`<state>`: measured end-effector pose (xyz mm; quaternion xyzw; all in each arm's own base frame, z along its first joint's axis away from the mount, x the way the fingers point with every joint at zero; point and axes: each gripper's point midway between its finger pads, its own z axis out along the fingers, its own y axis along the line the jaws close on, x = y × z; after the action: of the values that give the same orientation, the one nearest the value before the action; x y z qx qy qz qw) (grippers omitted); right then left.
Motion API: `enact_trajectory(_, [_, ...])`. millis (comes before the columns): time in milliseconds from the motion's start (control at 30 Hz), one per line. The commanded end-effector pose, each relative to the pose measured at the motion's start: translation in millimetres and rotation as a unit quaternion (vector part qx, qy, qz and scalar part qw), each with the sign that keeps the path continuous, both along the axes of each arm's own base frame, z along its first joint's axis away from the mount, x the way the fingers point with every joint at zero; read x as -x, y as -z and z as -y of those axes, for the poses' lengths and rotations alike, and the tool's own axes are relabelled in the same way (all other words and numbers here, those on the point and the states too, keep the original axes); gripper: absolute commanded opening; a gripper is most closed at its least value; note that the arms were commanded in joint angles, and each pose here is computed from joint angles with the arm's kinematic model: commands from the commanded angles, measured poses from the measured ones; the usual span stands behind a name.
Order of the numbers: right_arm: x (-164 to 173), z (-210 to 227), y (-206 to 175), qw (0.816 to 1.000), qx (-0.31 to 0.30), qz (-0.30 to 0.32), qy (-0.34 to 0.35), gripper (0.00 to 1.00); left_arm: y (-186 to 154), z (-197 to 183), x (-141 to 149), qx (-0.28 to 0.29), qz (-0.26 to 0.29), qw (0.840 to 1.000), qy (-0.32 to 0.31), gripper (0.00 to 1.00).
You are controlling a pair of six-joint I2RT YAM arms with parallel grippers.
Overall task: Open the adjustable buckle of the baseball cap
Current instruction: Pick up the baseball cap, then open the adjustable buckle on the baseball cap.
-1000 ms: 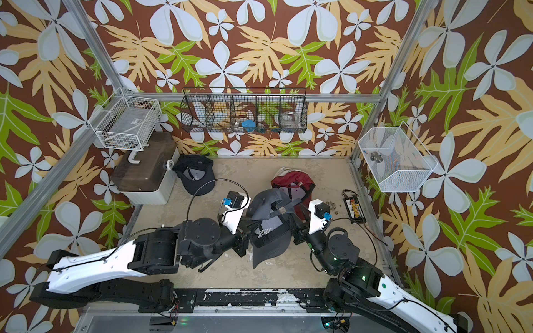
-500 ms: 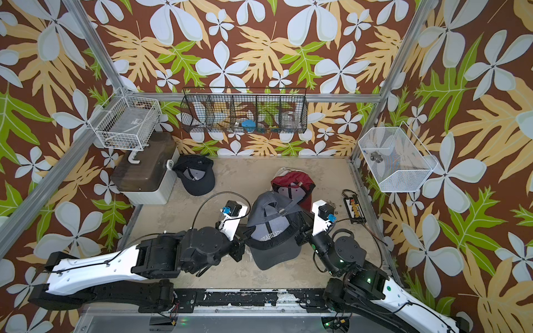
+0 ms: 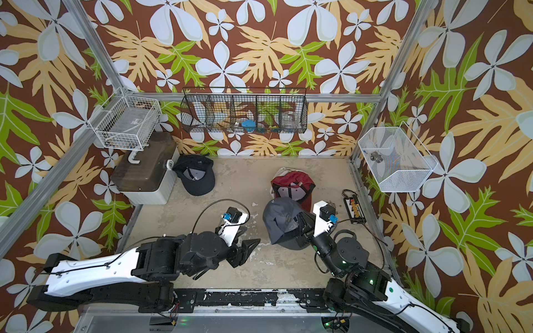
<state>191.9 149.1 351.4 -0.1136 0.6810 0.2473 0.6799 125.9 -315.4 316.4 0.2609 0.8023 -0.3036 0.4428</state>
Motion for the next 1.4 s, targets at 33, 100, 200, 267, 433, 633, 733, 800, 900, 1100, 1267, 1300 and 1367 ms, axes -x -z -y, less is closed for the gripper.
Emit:
enact_trajectory(33, [2, -5, 0, 1.0, -0.004, 0.002, -0.014, 0.0, -12, 1, 3, 0.031, 0.007, 0.999, 0.01, 0.64])
enact_trajectory(100, [1, -9, 6, 1.0, 0.001, -0.003, -0.018, 0.0, -20, 2, 3, 0.051, 0.011, 0.999, 0.012, 0.64])
enact_trajectory(200, [0, -13, 15, 1.0, 0.005, -0.01, -0.022, 0.0, -32, 3, 3, 0.071, 0.024, 0.997, 0.018, 0.64])
enact_trajectory(267, [0, -15, 19, 1.0, 0.003, -0.016, -0.027, 0.0, -41, 4, 3, 0.081, 0.039, 0.996, 0.021, 0.64])
enact_trajectory(433, [0, -24, 31, 0.999, 0.003, -0.029, -0.043, 0.0, -56, 11, 1, 0.095, 0.063, 0.993, 0.025, 0.64])
enact_trajectory(633, [0, -37, 44, 0.997, 0.004, -0.048, -0.064, 0.0, -59, 21, -3, 0.096, 0.079, 0.992, 0.022, 0.66])
enact_trajectory(733, [0, -43, 52, 0.995, 0.005, -0.059, -0.074, 0.0, -58, 24, -5, 0.094, 0.083, 0.992, 0.019, 0.67])
enact_trajectory(800, [1, -46, 56, 0.995, 0.002, -0.064, -0.081, 0.0, -57, 26, -7, 0.094, 0.085, 0.992, 0.016, 0.67])
enact_trajectory(900, [1, -49, 64, 0.994, 0.0, -0.072, -0.088, 0.0, -55, 28, -9, 0.094, 0.089, 0.992, 0.012, 0.69])
enact_trajectory(1100, [2, -51, 71, 0.993, 0.005, -0.08, -0.091, 0.0, -39, 34, -24, 0.094, 0.069, 0.993, 0.011, 0.69])
enact_trajectory(1267, [3, -51, 72, 0.992, 0.007, -0.081, -0.094, 0.0, -34, 39, -30, 0.093, 0.062, 0.994, 0.012, 0.69])
enact_trajectory(1300, [3, -51, 72, 0.992, 0.007, -0.081, -0.094, 0.0, -34, 41, -29, 0.092, 0.062, 0.994, 0.014, 0.69])
enact_trajectory(1367, [3, -51, 73, 0.992, 0.007, -0.081, -0.093, 0.0, -33, 45, -28, 0.091, 0.059, 0.994, 0.022, 0.69])
